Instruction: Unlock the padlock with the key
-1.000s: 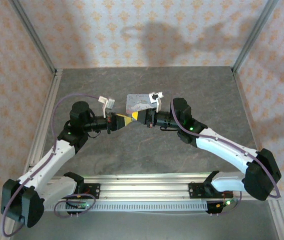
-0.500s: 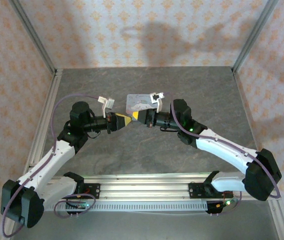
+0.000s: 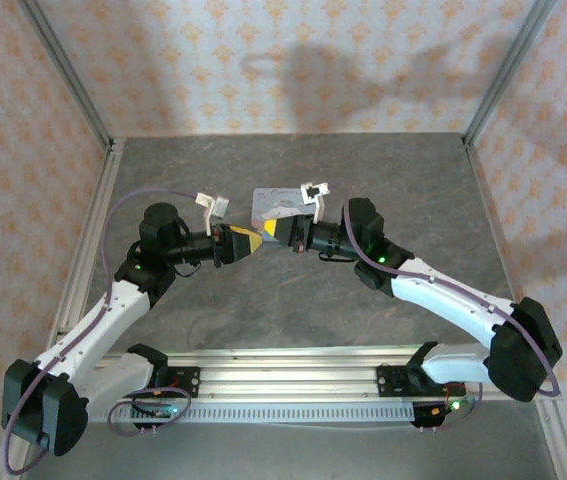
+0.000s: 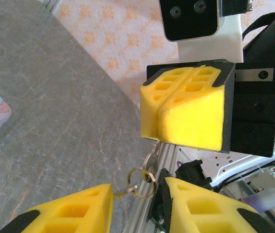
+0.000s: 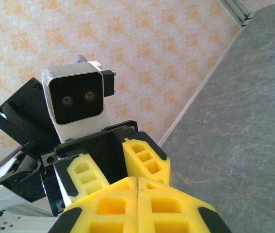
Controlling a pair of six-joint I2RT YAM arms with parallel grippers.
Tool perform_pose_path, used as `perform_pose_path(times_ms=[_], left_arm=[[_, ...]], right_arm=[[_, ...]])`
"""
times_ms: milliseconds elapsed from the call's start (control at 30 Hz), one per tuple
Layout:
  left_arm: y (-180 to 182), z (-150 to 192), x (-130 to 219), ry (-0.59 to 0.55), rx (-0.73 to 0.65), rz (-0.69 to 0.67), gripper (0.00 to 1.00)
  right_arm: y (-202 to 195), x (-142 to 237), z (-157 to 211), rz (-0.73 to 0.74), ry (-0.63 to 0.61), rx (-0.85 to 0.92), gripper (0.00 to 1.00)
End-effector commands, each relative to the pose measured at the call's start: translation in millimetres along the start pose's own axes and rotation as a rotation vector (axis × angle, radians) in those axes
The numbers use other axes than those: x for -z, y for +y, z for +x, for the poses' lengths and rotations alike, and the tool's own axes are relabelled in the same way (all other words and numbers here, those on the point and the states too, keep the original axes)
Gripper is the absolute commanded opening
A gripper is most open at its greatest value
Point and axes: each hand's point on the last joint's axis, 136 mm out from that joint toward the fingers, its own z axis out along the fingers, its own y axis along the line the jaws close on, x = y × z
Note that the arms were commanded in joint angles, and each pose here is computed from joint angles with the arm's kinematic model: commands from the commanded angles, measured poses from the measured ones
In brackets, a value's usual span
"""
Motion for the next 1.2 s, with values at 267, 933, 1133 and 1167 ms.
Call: perform_pose_path(times_ms=[267, 933, 1133, 1167], left_arm=[[-14, -11, 1, -0.04, -0.024, 0.054, 0.19], [15, 6, 9, 0.002, -0.04, -0.124, 0.0], [52, 26, 21, 0.027, -0.003, -0.309, 0.0], [58, 31, 24, 0.039, 0.004, -0.341, 0.0]], right_arm=[[9, 0, 0, -0.054, -0.003, 0.016, 0.0], [-48, 21, -7, 0.292, -0.096, -0.036, 0.51], [-109, 38, 14, 0.662, -0.037, -0.021, 0.65], [-119, 40, 20, 0.728, -0.023, -0.006, 0.65]])
